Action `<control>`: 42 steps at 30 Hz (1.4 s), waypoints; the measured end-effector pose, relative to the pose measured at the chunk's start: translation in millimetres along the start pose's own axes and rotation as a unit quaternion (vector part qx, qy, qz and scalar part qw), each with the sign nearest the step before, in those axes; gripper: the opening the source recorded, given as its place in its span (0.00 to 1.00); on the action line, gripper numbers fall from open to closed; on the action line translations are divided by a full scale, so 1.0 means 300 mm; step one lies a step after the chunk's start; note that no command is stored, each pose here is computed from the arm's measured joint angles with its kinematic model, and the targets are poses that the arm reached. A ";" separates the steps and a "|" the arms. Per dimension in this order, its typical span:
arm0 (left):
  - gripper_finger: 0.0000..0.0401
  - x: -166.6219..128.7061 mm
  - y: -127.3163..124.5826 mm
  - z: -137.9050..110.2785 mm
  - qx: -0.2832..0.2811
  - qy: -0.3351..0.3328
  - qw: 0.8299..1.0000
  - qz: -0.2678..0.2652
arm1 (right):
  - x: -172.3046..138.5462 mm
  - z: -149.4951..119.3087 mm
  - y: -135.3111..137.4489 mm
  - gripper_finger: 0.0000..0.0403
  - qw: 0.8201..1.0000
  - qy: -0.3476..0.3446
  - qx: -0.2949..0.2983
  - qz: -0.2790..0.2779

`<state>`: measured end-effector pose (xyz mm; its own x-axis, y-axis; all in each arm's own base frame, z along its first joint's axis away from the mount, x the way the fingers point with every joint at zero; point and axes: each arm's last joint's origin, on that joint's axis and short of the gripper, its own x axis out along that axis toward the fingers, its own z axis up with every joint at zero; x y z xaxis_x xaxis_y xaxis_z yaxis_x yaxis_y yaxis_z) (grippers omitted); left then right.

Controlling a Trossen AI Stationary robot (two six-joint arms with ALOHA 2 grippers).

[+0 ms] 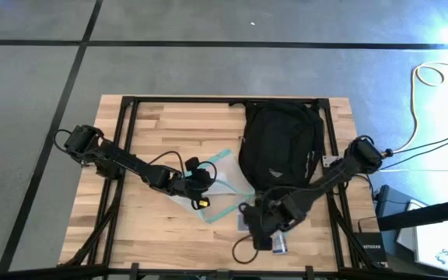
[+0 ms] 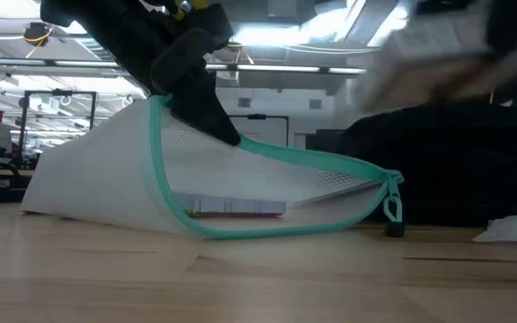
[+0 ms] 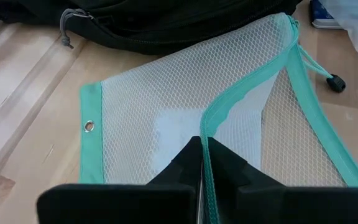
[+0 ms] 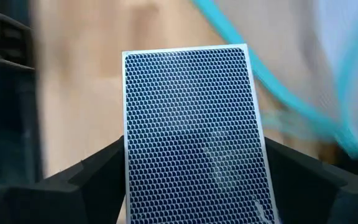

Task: Unpack backpack
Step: Remove the white playing cards box from the transparent zipper bag

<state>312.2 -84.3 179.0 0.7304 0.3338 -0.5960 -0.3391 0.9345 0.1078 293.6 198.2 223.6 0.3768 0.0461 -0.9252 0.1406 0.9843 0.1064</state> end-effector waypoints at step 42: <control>0.00 0.000 0.000 -0.001 0.001 0.000 1.000 0.000 | -0.111 -0.621 0.148 0.76 0.920 -0.025 0.364 -0.142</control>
<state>312.1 -84.2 178.9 0.7298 0.3343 -0.5964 -0.3384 0.9346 0.1097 116.8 272.2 191.1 0.2700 -0.2215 -0.9370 0.8090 0.5798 0.0961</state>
